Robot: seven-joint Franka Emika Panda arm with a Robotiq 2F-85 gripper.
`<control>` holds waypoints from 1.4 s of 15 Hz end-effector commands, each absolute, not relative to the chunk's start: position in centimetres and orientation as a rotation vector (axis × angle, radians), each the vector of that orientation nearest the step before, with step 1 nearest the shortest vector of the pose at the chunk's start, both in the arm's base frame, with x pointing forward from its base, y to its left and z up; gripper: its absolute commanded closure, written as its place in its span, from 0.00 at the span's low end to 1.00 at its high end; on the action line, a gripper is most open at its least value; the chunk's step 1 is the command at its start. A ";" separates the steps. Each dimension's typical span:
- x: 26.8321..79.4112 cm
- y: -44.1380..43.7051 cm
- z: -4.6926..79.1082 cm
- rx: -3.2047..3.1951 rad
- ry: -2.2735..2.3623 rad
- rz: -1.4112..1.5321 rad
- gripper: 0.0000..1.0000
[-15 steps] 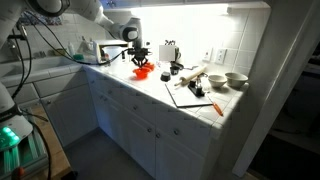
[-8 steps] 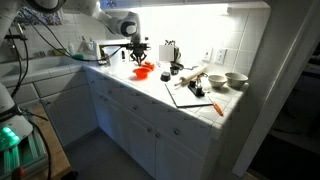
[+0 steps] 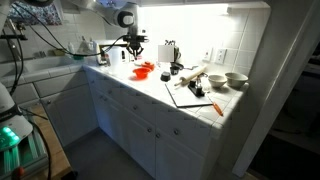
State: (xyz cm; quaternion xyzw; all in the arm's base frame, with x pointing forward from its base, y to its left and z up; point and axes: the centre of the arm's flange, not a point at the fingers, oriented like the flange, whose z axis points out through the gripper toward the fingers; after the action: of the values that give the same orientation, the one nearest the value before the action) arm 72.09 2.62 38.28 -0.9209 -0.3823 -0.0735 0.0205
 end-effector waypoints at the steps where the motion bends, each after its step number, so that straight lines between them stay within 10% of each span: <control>1: 70.8 2.7 40.9 -2.800 -1.217 -0.217 0.98; 21: 67.2 7.1 50.1 -2.653 -1.429 -0.399 0.98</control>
State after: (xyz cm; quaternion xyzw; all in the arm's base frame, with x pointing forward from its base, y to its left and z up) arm 69.34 6.52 49.12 -0.8829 -0.4514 -0.1251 0.0321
